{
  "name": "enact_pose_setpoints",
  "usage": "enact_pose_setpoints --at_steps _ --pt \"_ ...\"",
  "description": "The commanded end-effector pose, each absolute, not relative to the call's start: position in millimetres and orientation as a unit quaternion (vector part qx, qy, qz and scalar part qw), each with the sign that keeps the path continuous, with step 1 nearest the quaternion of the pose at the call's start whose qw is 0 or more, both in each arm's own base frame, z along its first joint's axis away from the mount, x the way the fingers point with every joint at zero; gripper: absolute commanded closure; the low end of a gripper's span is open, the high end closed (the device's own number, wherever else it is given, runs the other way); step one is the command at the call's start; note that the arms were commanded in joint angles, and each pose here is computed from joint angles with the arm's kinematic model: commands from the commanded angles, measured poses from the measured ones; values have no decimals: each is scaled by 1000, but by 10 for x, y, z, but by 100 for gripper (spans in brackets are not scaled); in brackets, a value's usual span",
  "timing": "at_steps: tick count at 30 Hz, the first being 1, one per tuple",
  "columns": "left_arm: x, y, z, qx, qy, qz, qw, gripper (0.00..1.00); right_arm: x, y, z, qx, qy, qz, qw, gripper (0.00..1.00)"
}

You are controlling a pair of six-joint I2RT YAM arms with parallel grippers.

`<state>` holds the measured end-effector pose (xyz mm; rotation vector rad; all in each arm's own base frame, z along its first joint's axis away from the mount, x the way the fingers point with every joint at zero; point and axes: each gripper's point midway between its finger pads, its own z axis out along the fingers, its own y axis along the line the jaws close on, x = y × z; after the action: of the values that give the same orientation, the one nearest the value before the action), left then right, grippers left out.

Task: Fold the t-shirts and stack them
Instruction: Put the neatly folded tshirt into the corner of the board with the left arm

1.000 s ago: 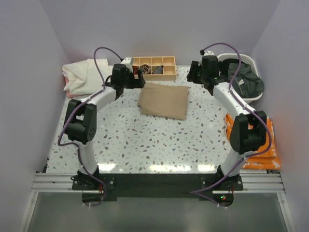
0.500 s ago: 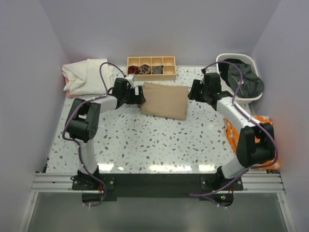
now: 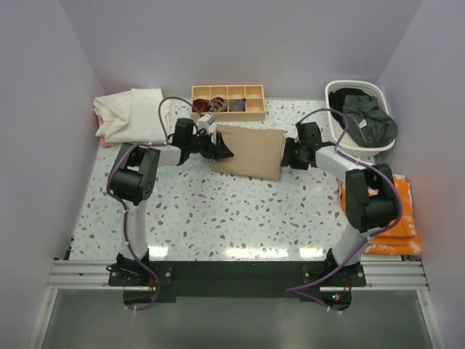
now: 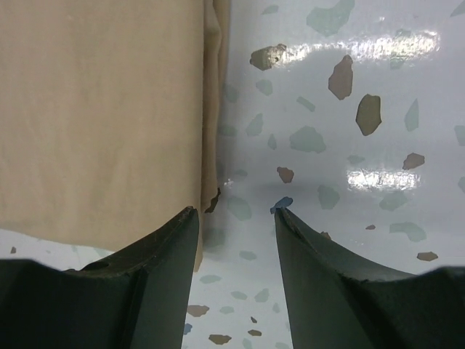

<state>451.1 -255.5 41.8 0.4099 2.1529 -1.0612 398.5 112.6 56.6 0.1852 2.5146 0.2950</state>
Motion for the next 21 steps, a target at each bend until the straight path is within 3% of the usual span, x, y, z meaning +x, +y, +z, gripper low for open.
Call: enact_pose_setpoints --at_steps 1,4,7,8,13,19,21 --pt "4320 -2712 273 172 813 -475 290 11 4155 1143 568 83 944 106 302 49" --pt "4271 -2781 255 177 804 -493 282 14 4214 1200 421 83 946 115 292 50" --pt "4229 -2808 235 170 800 -504 278 27 4301 1301 366 77 945 138 287 50" --pt "4201 -2803 207 163 802 -506 272 36 4318 1328 361 76 944 146 285 50" --pt "4112 -2785 115 151 810 -504 260 58 4361 1509 358 63 939 194 277 50" --pt "3931 -2818 -8 144 823 -495 240 99 4114 1590 350 46 941 220 252 50" --pt "3866 -2842 21 148 827 -483 246 100 3924 1601 303 36 944 229 235 50"
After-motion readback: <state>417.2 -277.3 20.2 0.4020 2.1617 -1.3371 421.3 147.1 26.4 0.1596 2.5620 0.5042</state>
